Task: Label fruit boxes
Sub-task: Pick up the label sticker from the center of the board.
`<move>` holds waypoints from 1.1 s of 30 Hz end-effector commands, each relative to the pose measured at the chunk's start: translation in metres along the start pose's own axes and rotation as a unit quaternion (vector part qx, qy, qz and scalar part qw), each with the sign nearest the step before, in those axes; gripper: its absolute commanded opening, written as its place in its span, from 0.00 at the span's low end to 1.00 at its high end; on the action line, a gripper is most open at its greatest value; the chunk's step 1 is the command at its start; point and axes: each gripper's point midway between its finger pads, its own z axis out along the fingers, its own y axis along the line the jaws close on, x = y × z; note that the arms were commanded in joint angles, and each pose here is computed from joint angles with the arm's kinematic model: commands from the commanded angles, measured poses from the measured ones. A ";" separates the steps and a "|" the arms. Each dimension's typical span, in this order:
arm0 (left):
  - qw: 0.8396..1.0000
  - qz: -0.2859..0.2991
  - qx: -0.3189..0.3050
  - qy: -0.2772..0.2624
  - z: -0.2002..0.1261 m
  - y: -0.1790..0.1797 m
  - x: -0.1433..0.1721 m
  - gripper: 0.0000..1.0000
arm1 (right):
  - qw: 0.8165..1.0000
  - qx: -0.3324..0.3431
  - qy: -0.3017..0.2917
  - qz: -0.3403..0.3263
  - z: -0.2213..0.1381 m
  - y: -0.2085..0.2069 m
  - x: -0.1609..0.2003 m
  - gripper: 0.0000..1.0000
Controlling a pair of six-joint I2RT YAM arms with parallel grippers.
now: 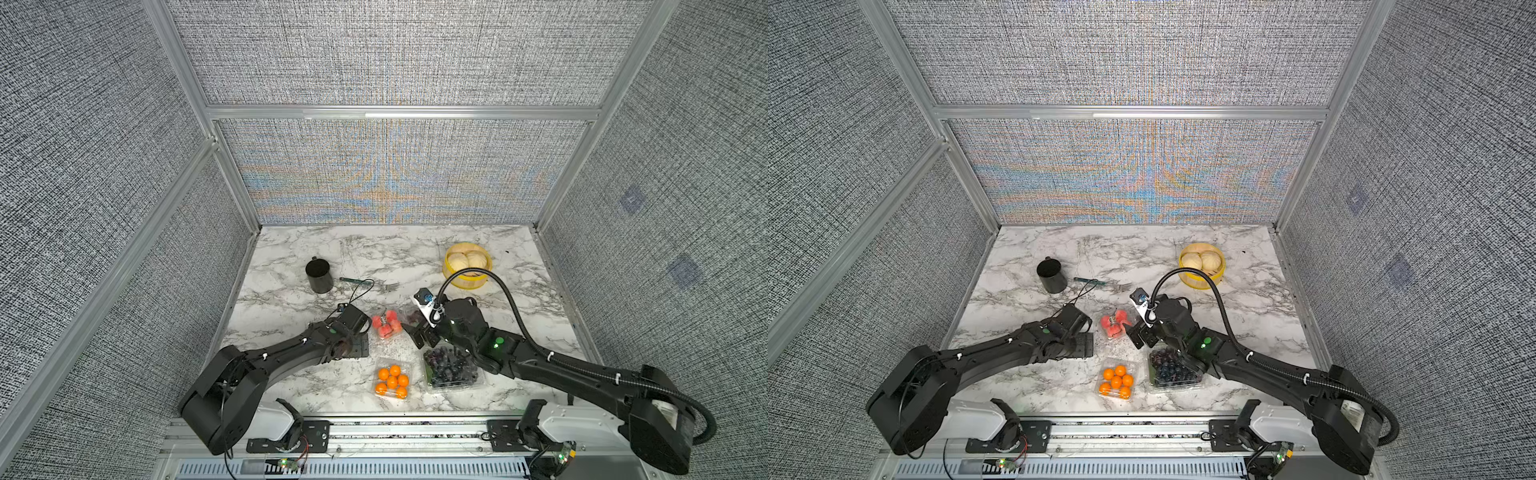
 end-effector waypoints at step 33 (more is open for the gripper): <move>1.000 0.003 -0.020 0.022 0.002 -0.009 -0.004 0.33 | 0.998 -0.054 -0.006 0.041 -0.007 0.016 -0.006 0.97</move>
